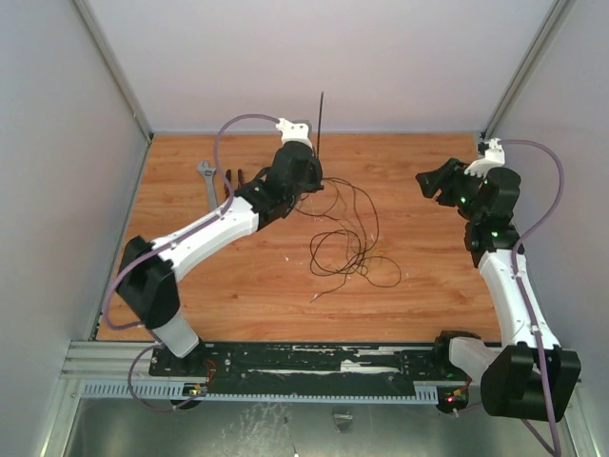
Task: Zip-tie the wires
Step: Place the cable at the center of the board.
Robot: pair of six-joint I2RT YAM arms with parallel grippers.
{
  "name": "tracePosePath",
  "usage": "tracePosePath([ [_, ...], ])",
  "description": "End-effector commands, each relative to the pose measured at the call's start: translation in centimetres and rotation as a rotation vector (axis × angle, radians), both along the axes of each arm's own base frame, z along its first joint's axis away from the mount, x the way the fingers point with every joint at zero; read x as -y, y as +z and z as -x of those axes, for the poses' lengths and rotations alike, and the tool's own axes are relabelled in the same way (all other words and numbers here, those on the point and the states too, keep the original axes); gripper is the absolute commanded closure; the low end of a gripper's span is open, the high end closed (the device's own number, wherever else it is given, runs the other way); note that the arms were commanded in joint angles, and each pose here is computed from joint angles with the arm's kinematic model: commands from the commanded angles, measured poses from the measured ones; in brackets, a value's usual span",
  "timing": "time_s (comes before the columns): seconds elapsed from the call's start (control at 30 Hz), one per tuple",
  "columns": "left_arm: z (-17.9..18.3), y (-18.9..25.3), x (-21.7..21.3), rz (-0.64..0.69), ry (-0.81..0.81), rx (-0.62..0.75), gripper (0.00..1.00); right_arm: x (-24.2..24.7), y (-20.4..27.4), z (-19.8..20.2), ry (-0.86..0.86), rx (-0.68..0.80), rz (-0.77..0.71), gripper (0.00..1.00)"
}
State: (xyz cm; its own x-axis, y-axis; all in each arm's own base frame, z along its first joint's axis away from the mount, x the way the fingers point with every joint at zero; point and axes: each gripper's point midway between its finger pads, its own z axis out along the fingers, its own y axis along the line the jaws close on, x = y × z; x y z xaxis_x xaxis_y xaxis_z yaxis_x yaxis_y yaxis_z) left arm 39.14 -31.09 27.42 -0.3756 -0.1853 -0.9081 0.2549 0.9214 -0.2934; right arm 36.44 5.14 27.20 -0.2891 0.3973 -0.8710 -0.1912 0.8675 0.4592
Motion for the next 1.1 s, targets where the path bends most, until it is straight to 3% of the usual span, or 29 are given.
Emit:
tracePosePath([
  [0.0, -2.2, -5.7, -0.7, -0.013, -0.012, -0.137, 0.87, 0.3, -0.9, -0.6, -0.011, -0.012, -0.007, 0.42],
  [0.3, -5.9, -11.7, -2.5, -0.062, 0.062, -0.21, 0.87, 0.6, -1.7, -1.0, -0.018, -0.027, 0.008, 0.42],
  [0.77, -12.4, -18.1, -2.5, -0.124, 0.114, -0.278, 0.71, 0.6, -2.5, -1.5, -0.011, -0.044, 0.015, 0.41],
  [1.07, -14.1, -17.0, -2.5, -0.157, 0.097, -0.247, 0.42, 0.7, -2.6, -2.0, -0.013, -0.042, 0.017, 0.4],
])
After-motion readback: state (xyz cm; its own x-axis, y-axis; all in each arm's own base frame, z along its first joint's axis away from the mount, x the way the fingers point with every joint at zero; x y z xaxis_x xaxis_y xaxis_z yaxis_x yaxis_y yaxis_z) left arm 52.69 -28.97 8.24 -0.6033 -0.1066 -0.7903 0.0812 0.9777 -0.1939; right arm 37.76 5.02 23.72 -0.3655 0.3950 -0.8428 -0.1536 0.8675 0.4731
